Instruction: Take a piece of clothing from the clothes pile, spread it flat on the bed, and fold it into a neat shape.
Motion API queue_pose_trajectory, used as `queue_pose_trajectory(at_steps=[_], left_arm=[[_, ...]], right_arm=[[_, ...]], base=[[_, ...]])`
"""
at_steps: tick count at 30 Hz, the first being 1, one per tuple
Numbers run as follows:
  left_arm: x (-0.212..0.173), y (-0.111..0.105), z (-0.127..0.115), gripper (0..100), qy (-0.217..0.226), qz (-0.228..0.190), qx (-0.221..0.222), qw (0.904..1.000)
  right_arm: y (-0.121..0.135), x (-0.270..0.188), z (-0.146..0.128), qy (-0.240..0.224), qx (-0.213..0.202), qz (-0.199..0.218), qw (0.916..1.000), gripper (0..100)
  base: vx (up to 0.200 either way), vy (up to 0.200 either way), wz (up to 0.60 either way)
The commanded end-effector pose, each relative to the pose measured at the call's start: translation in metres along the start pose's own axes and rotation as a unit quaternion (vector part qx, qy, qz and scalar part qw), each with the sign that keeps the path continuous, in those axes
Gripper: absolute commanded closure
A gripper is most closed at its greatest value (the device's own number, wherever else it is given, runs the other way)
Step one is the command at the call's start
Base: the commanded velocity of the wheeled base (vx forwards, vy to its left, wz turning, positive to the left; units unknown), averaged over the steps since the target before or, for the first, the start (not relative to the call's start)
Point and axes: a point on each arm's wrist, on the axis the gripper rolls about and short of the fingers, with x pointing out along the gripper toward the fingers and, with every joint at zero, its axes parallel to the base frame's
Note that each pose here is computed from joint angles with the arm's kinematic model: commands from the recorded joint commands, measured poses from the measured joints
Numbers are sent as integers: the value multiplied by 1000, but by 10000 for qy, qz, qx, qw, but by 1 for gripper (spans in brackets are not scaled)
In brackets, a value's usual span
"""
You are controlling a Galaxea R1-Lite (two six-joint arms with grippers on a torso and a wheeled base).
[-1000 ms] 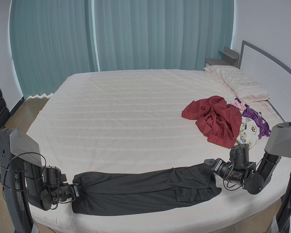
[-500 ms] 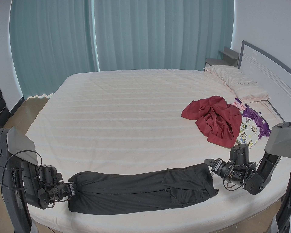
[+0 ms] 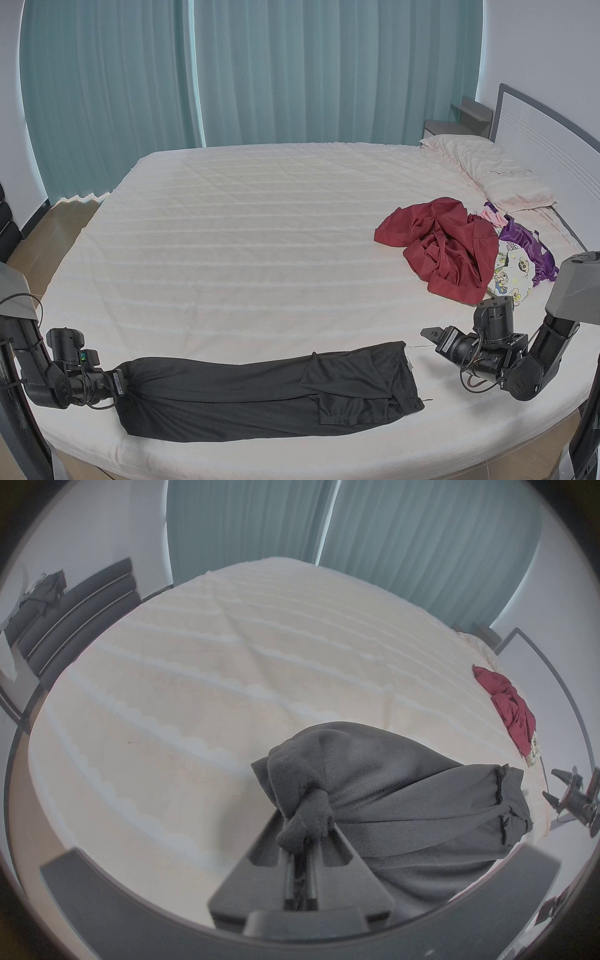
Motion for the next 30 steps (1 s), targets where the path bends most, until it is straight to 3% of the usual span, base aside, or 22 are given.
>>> queue_pose_trajectory(at_steps=[1, 5, 9, 14, 20, 25, 26, 30], left_arm=[[-38, 31, 59, 100, -663, 152, -137, 9976], [-56, 47, 76, 100, -605, 226, -290, 9975], [-67, 66, 93, 100, -816, 469, -367, 9949], [-81, 55, 88, 100, -558, 485, -392, 9965], [-104, -3, 82, 100, 49, 338, -168, 9993], [-111, -67, 71, 100, 199, 365, -54, 9991], [-111, -69, 70, 100, 206, 374, -55, 9991], [-108, -126, 52, 100, 258, 449, 208, 9984]], right_arm=[[0, 0, 0, -13, 3, -2, 10000, 0], [0, 0, 1, -18, 5, 3, 10000, 0], [0, 0, 1, -18, 6, 14, 10000, 0], [1, -1, 1, -34, 8, 20, 10000, 0], [1, -1, 1, -34, 0, 20, 10000, 0], [2, -2, 3, -60, 6, 47, 10000, 0], [2, -2, 3, -60, 13, 47, 10000, 0], [3, -4, 4, -92, 12, 79, 9999, 0]], base=[[0, 0, 0], [0, 0, 0], [0, 0, 0], [0, 0, 0], [0, 0, 0], [0, 0, 0], [0, 0, 0], [0, 0, 0]])
